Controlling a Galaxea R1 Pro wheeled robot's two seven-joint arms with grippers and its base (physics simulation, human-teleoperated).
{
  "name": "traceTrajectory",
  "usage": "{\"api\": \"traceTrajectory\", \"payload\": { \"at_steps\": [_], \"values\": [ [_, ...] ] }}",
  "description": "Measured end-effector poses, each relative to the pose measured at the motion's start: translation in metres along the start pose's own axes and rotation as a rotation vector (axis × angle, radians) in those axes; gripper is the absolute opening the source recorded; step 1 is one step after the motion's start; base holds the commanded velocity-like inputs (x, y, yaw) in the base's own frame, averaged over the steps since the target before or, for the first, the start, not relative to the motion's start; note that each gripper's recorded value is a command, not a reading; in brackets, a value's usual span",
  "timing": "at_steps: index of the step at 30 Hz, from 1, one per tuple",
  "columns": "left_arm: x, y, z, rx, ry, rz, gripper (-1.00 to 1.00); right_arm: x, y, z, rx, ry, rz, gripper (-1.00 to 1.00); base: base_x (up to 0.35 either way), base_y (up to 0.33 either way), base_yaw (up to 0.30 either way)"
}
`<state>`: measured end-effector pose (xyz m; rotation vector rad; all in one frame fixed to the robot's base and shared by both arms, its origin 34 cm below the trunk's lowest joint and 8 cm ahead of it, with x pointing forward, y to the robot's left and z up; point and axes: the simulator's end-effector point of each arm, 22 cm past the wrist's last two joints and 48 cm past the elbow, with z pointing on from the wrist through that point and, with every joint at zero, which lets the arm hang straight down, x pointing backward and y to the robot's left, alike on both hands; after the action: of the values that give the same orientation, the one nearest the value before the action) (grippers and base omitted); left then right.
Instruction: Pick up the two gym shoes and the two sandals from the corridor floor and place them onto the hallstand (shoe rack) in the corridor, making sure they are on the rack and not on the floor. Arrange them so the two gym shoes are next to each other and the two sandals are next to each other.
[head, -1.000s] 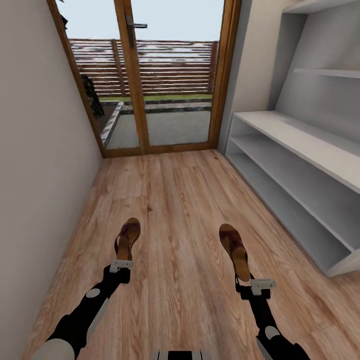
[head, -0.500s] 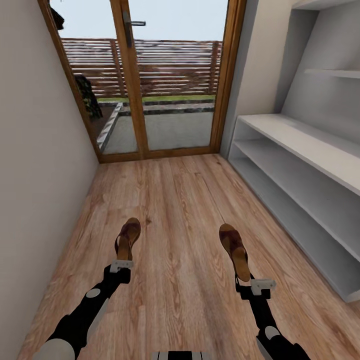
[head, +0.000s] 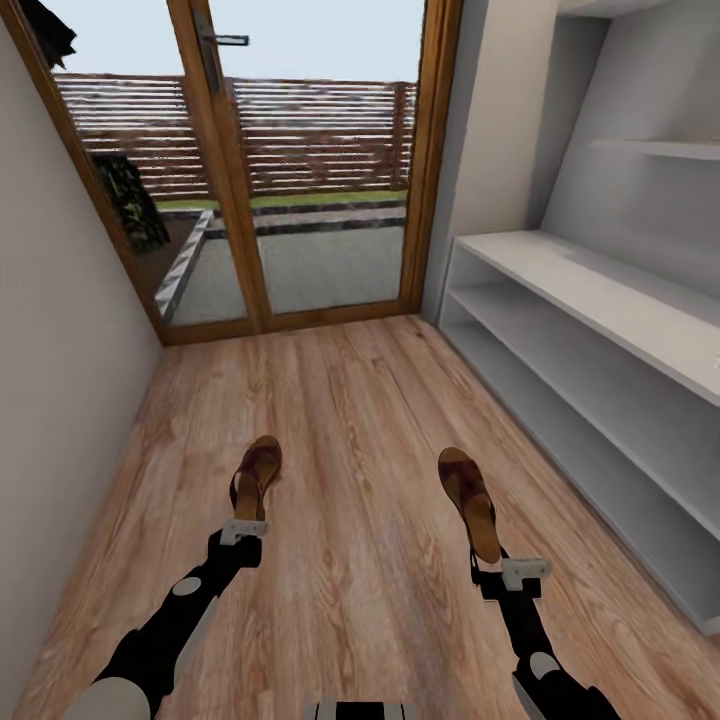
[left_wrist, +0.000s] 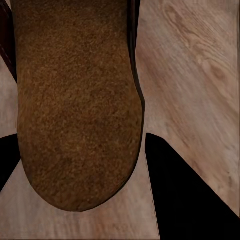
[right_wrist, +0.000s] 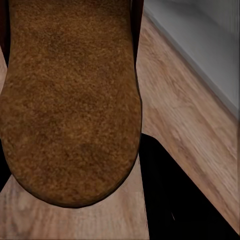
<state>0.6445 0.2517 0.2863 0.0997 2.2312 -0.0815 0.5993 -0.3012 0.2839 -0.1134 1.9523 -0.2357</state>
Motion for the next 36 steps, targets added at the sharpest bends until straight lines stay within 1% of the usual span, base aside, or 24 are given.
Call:
{"api": "traceTrajectory", "payload": {
  "at_steps": [18,36],
  "values": [
    [-0.007,0.0,-0.002,-0.001,-0.011,0.001,-1.0,-0.006,-0.001,0.0,0.002,-0.01,0.001,-1.0,0.285,0.229,-0.281],
    [-0.015,0.001,-0.005,-0.002,-0.027,0.003,-1.0,-0.014,-0.003,0.0,0.005,-0.024,0.003,-1.0,0.313,0.193,-0.288]
  ]
}}
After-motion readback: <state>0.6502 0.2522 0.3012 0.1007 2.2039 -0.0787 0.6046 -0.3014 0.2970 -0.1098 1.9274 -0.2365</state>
